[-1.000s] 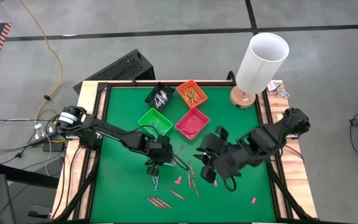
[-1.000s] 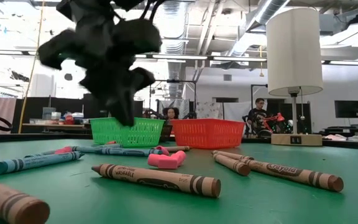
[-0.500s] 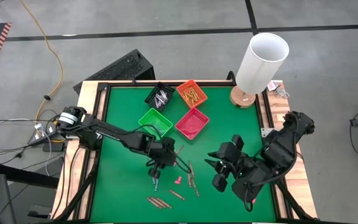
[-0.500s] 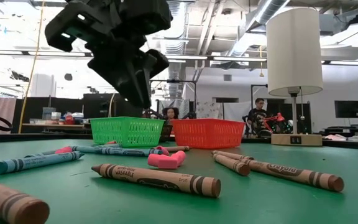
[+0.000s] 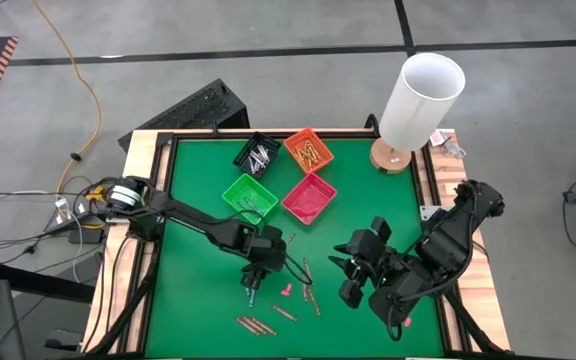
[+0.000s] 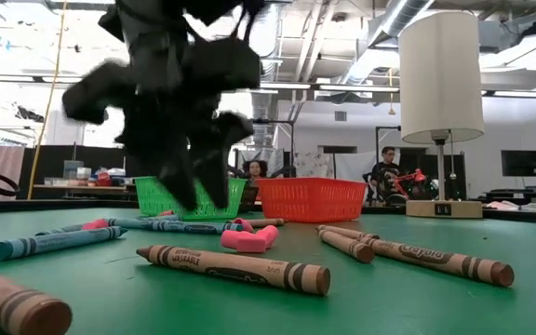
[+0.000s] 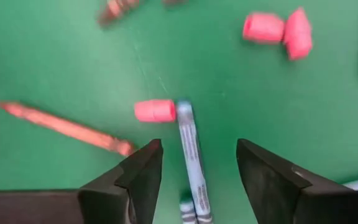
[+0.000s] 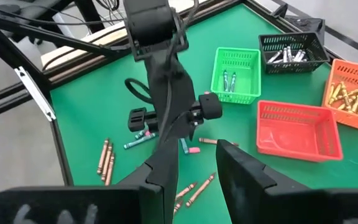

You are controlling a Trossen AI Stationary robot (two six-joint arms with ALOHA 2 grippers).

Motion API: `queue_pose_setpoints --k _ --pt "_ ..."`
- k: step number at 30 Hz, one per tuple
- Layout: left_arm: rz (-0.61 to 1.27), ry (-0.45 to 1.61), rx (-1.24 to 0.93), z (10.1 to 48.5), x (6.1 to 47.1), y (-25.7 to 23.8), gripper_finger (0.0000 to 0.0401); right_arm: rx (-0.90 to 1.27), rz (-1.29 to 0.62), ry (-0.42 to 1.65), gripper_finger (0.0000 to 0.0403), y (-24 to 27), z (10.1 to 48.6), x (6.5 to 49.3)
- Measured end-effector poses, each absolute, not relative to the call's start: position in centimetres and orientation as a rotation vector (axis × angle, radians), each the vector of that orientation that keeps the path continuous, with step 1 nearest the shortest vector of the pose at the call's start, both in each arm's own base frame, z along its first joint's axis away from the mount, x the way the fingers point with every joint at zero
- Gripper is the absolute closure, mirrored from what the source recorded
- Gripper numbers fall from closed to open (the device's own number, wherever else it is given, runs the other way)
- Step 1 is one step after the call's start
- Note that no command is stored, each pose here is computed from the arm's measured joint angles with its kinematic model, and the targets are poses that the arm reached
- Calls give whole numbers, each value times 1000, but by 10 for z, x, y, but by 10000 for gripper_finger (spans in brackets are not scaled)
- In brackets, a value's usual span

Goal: Sort crayons
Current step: Put the blue crayon into the bin

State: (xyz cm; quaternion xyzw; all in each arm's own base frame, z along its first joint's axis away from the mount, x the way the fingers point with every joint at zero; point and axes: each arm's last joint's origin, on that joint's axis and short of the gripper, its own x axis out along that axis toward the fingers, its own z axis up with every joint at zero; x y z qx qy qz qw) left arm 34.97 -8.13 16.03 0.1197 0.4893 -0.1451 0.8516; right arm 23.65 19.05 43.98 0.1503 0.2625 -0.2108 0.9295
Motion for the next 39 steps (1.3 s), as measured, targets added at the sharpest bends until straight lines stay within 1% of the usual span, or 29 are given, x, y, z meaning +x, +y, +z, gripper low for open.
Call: queue_pose_setpoints --k 5,9,12,16,17,23,29,33,36,39 --pt "-313 1098 233 139 352 -84 223 317 -424 544 273 191 440 237" --pt "-286 1145 199 129 352 -84 254 321 -421 546 273 191 440 237" --pt "-258 1170 183 128 351 -83 300 323 -420 546 273 191 440 237" --pt "-235 1197 170 126 349 -81 381 320 -420 548 273 191 440 237" --pt "-226 1198 168 126 349 -81 388 320 -420 548 272 191 440 237" --pt "-174 1183 129 131 349 -81 392 318 -420 541 272 192 440 236" --pt "-106 1104 76 155 346 -78 397 221 -477 379 273 204 444 222" --pt "-61 989 23 187 343 -75 397 177 -484 294 272 214 446 209" --pt "-31 913 -7 211 336 -73 397 193 -484 265 273 217 447 205" --pt "14 781 -44 244 327 -70 397 193 -488 250 273 218 447 204"
